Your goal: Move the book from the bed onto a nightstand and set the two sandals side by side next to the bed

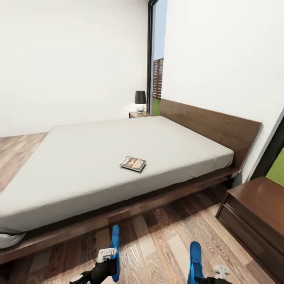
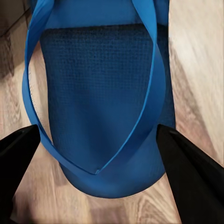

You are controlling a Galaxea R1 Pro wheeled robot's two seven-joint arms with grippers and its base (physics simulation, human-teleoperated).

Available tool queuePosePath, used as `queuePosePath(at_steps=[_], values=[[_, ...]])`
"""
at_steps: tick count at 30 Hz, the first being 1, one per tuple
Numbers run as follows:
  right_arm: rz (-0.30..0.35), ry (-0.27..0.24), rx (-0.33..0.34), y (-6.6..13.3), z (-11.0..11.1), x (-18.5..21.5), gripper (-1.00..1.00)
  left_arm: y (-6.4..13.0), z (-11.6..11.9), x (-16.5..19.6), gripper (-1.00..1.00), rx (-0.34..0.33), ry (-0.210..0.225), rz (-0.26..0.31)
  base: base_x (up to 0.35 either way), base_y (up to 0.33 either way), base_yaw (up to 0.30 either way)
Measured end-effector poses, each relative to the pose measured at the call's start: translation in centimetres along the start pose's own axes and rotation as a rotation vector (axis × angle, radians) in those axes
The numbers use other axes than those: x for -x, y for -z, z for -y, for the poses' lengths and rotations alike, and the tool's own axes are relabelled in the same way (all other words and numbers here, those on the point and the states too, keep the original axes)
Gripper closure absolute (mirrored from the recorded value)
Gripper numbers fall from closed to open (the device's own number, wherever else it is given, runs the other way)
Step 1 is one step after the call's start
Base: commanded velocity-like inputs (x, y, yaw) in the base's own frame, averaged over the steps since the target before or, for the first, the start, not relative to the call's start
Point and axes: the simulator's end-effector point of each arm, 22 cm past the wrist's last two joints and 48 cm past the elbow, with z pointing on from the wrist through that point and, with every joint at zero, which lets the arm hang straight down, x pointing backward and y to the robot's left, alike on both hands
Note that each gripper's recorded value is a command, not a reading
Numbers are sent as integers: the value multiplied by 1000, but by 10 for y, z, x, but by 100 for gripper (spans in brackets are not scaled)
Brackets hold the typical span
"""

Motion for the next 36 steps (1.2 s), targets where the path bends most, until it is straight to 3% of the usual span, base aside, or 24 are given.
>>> queuePosePath(at_steps=[32,36], values=[[0,0,-1,0,0,0,100,0,0,0,100,0,0,0,0,0,283],[0,0,0,0,0,0,100,0,0,0,100,0,1,0,0,0,73]])
